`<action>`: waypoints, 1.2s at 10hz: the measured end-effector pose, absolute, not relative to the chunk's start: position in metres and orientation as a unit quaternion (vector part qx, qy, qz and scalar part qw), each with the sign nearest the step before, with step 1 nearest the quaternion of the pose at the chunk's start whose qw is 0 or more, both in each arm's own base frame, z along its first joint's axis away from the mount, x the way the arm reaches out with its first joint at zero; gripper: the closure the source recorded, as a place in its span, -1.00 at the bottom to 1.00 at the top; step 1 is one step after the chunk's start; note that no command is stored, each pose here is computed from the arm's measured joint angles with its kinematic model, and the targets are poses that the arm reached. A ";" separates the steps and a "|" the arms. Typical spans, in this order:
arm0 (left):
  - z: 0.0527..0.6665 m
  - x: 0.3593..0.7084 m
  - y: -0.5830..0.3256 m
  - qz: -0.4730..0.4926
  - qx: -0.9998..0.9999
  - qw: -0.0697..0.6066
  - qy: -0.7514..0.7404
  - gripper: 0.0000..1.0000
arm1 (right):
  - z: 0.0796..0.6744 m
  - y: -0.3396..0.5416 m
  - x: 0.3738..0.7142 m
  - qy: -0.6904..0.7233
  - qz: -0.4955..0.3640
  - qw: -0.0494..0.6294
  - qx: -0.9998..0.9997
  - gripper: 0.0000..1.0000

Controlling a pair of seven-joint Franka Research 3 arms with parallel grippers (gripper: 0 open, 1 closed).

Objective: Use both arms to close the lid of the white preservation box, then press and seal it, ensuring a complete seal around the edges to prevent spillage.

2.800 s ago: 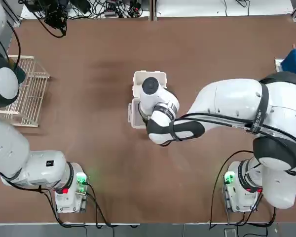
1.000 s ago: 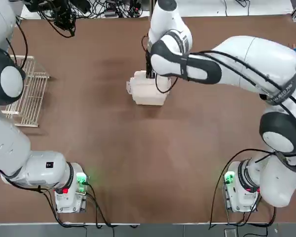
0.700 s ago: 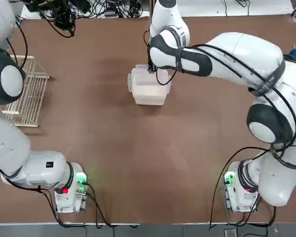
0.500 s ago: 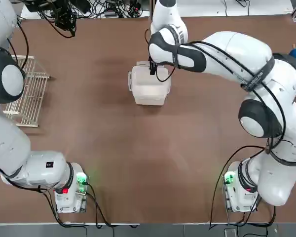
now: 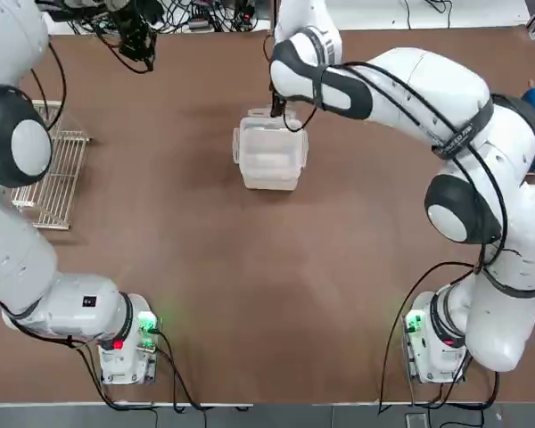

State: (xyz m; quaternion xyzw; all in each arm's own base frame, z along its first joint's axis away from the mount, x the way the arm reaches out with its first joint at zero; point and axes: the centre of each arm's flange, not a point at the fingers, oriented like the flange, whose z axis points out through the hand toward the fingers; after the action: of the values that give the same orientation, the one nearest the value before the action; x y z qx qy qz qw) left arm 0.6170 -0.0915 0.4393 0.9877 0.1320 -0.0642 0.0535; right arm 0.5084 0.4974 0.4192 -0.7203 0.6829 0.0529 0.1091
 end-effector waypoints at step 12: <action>0.371 0.548 -0.221 -0.066 0.979 0.091 0.171 0.98 | 0.322 0.542 0.475 0.651 0.036 0.058 -0.756 0.82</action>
State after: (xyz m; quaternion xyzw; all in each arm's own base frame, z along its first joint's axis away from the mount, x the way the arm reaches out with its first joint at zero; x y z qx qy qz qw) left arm 0.5482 -0.2208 0.3708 0.9788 0.1712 -0.0656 0.0913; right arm 0.4751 0.5423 0.3224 -0.7562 0.6507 0.0363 0.0581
